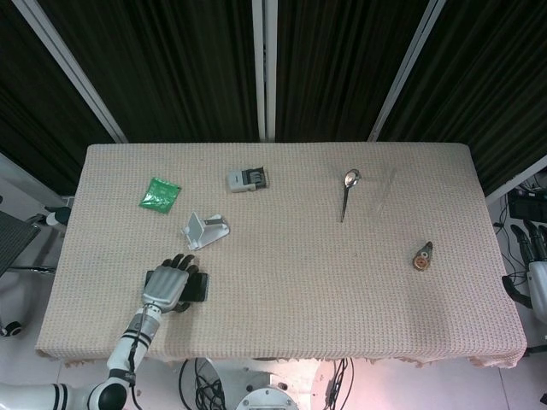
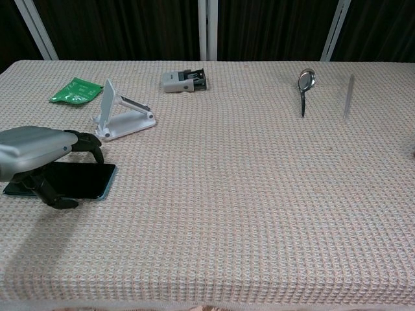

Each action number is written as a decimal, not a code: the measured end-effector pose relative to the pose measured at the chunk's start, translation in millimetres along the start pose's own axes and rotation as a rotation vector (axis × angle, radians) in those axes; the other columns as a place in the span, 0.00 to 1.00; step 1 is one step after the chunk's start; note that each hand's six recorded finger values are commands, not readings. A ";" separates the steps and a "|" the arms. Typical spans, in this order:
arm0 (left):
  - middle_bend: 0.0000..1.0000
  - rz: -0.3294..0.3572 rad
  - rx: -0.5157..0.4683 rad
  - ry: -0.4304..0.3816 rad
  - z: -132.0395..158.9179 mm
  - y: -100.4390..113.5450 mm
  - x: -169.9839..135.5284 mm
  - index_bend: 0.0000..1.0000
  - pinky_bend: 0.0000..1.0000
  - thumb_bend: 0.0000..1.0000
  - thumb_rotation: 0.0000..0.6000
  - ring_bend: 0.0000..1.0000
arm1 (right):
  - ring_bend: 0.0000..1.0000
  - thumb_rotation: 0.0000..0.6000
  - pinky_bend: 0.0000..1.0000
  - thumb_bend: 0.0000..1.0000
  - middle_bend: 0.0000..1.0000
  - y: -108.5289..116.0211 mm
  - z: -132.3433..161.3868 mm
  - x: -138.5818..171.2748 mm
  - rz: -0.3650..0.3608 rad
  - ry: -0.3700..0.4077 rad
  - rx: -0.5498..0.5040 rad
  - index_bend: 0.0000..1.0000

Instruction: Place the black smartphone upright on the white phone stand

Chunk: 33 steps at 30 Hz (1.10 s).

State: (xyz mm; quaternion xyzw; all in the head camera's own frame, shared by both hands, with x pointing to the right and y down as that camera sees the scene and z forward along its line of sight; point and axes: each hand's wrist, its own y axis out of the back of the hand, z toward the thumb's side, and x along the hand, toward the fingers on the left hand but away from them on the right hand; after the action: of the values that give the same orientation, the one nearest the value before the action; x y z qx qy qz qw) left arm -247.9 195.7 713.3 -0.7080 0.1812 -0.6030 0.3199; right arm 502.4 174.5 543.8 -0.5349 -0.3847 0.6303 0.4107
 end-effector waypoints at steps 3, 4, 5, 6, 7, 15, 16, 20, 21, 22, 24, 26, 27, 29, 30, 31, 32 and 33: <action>0.13 0.003 -0.006 0.000 0.0 -0.3 -0.2 0.33 0.21 0.18 1.00 0.07 | 0.00 1.00 0.00 0.23 0.00 0.1 0.9 0.1 0.001 0.001 0.001 0.00; 0.14 0.007 -0.005 0.000 0.1 -0.1 -0.2 0.35 0.21 0.18 1.00 0.07 | 0.00 1.00 0.00 0.23 0.00 0.1 1.0 0.1 0.001 0.000 0.001 0.00; 0.15 0.012 -0.005 -0.001 0.2 0.3 -0.1 0.39 0.21 0.19 1.00 0.07 | 0.00 1.00 0.00 0.23 0.00 0.2 1.1 0.2 0.001 0.000 0.001 0.00; 0.17 0.020 -0.007 -0.001 0.4 1.1 0.0 0.41 0.21 0.21 1.00 0.07 | 0.00 1.00 0.00 0.23 0.00 0.3 1.3 0.4 0.002 0.000 0.002 0.00; 0.18 0.027 -0.009 0.000 0.5 1.9 0.1 0.43 0.21 0.22 1.00 0.07 | 0.00 1.00 0.00 0.23 0.00 0.5 1.3 0.5 0.002 -0.001 0.002 0.00; 0.37 0.091 -0.061 0.003 0.3 10.8 -3.6 0.46 0.21 0.30 1.00 0.07 | 0.00 1.00 0.00 0.23 0.00 2.1 0.1 1.3 0.002 -0.007 0.007 0.00; 0.39 0.098 -0.070 0.004 -0.1 11.9 -4.2 0.46 0.21 0.31 1.00 0.07 | 0.00 1.00 0.00 0.23 0.00 1.8 0.2 1.2 0.003 -0.007 0.007 0.00; 0.46 0.123 -0.113 0.008 -3.3 15.6 -6.8 0.49 0.21 0.32 1.00 0.10 | 0.00 1.00 0.00 0.23 0.00 0.6 0.9 1.0 0.009 -0.006 0.006 0.00; 0.47 0.134 -0.127 0.009 -4.3 17.2 -7.5 0.49 0.21 0.33 1.00 0.11 | 0.00 1.00 0.00 0.23 0.00 0.7 1.0 1.1 0.009 -0.007 0.006 0.00; 0.48 0.144 -0.140 0.009 -5.1 18.4 -8.1 0.50 0.21 0.33 1.00 0.12 | 0.00 1.00 0.00 0.23 0.00 0.8 0.9 1.1 0.009 -0.007 0.007 0.00; 0.51 0.166 -0.180 0.010 -7.1 21.3 -9.3 0.51 0.21 0.33 1.00 0.14 | 0.00 1.00 0.00 0.23 0.00 1.0 0.4 1.2 0.009 -0.009 0.008 0.00; 0.54 0.189 -0.226 0.012 -9.5 24.4 -10.6 0.52 0.21 0.33 1.00 0.16 | 0.00 1.00 0.00 0.23 0.00 1.0 -0.3 1.3 0.011 -0.012 0.008 0.00; 0.56 0.206 -0.262 0.014 -11.6 26.9 -11.6 0.53 0.21 0.33 1.00 0.17 | 0.00 1.00 0.00 0.23 0.00 0.9 -0.7 1.4 0.012 -0.014 0.009 0.00; 0.58 0.234 -0.324 0.018 -15.6 31.2 -13.2 0.55 0.21 0.34 1.00 0.19 | 0.00 1.00 0.00 0.23 0.00 1.1 -1.4 1.5 0.013 -0.017 0.010 0.00; 0.60 0.254 -0.368 0.021 -18.8 34.4 -14.5 0.56 0.21 0.34 1.00 0.20 | 0.00 1.00 0.00 0.23 0.00 1.2 -1.8 1.4 0.014 -0.018 0.010 0.00; 0.61 0.270 -0.400 0.023 -21.6 36.8 -15.6 0.56 0.21 0.34 1.00 0.21 | 0.00 1.00 0.00 0.23 0.00 1.2 -2.0 1.4 0.014 -0.019 0.010 0.00; 0.62 0.285 -0.431 0.025 -24.7 39.3 -16.8 0.56 0.21 0.34 1.00 0.21 | 0.00 1.00 0.00 0.23 0.00 1.2 -2.1 1.3 0.013 -0.020 0.011 0.00; 0.62 0.306 -0.468 0.028 -29.4 42.8 -18.6 0.57 0.21 0.34 1.00 0.22 | 0.00 1.00 0.00 0.23 0.00 1.1 -2.1 1.2 0.014 -0.021 0.011 0.00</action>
State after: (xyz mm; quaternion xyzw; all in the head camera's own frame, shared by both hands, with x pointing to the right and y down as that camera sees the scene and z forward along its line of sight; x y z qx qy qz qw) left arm -274.7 169.5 672.8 -0.7186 0.4248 -0.4992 0.2324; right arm 504.2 175.3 542.1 -0.5287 -0.3817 0.6407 0.4054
